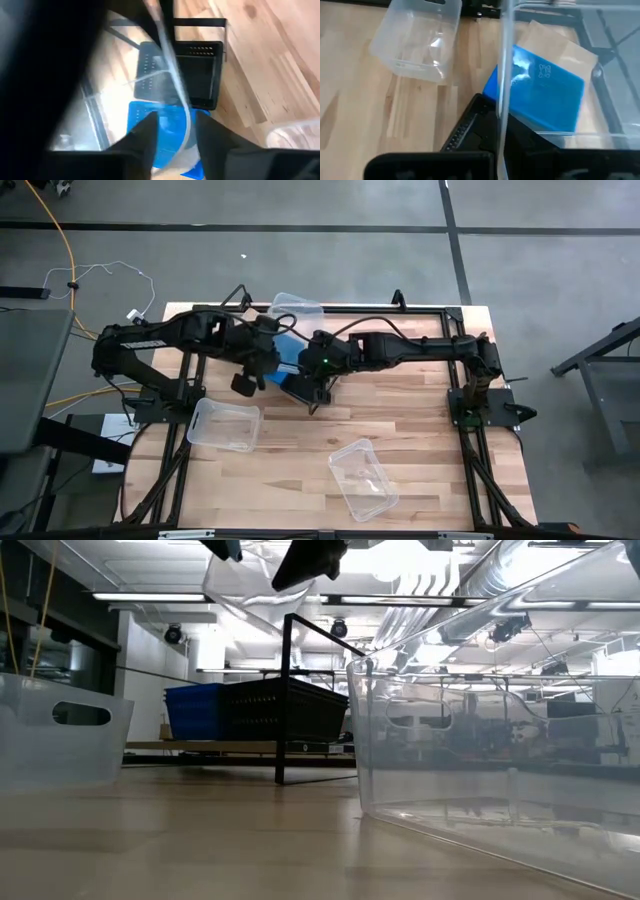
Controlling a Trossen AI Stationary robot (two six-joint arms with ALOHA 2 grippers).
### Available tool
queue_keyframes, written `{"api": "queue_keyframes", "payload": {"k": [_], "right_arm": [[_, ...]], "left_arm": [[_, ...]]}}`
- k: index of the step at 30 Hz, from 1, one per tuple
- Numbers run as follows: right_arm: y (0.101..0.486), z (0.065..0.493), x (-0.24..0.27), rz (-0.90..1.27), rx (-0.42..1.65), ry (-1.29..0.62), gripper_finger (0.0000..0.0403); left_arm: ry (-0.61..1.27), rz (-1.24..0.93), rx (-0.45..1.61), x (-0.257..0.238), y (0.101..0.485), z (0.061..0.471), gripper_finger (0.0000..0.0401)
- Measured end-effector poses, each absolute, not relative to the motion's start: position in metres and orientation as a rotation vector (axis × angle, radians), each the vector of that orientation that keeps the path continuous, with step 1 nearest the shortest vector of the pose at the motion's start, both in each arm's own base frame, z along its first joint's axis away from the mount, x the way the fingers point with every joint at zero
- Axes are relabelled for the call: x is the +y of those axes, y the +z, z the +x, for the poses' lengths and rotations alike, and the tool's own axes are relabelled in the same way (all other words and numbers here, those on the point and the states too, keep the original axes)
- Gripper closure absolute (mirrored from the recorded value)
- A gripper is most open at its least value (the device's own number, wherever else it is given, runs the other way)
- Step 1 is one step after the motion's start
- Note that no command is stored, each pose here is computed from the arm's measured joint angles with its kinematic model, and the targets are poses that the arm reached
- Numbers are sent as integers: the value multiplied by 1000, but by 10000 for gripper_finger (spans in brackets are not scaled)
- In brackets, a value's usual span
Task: Stack baskets on shelf by color
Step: Put the top transparent bin on the shelf
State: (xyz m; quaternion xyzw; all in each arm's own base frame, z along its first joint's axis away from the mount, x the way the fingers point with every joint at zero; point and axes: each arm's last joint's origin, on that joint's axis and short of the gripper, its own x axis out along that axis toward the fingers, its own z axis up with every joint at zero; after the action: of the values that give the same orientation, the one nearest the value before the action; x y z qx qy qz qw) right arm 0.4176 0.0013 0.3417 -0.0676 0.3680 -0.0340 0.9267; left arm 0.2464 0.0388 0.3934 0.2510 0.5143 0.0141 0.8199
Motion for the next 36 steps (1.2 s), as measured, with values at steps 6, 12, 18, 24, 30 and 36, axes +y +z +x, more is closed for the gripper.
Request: {"api": "queue_keyframes", "payload": {"k": [6, 12, 18, 24, 30, 36], "right_arm": [[343, 418, 0, -158, 747, -112, 403], [345, 418, 0, -145, 731, -113, 384], [350, 416, 1, -84, 713, -120, 275], [374, 400, 1, -124, 649, -150, 170], [406, 366, -2, -169, 622, -219, 152], [422, 333, -4, -163, 680, -281, 151]], "left_arm": [[-6, 537, 1106, 38, 392, 245, 392], [-9, 534, 1126, 38, 391, 244, 399], [10, 540, 1132, 38, 391, 244, 401], [59, 559, 1144, 40, 391, 244, 401], [97, 547, 1180, 43, 394, 234, 401], [151, 465, 1197, 50, 402, 211, 401]]}}
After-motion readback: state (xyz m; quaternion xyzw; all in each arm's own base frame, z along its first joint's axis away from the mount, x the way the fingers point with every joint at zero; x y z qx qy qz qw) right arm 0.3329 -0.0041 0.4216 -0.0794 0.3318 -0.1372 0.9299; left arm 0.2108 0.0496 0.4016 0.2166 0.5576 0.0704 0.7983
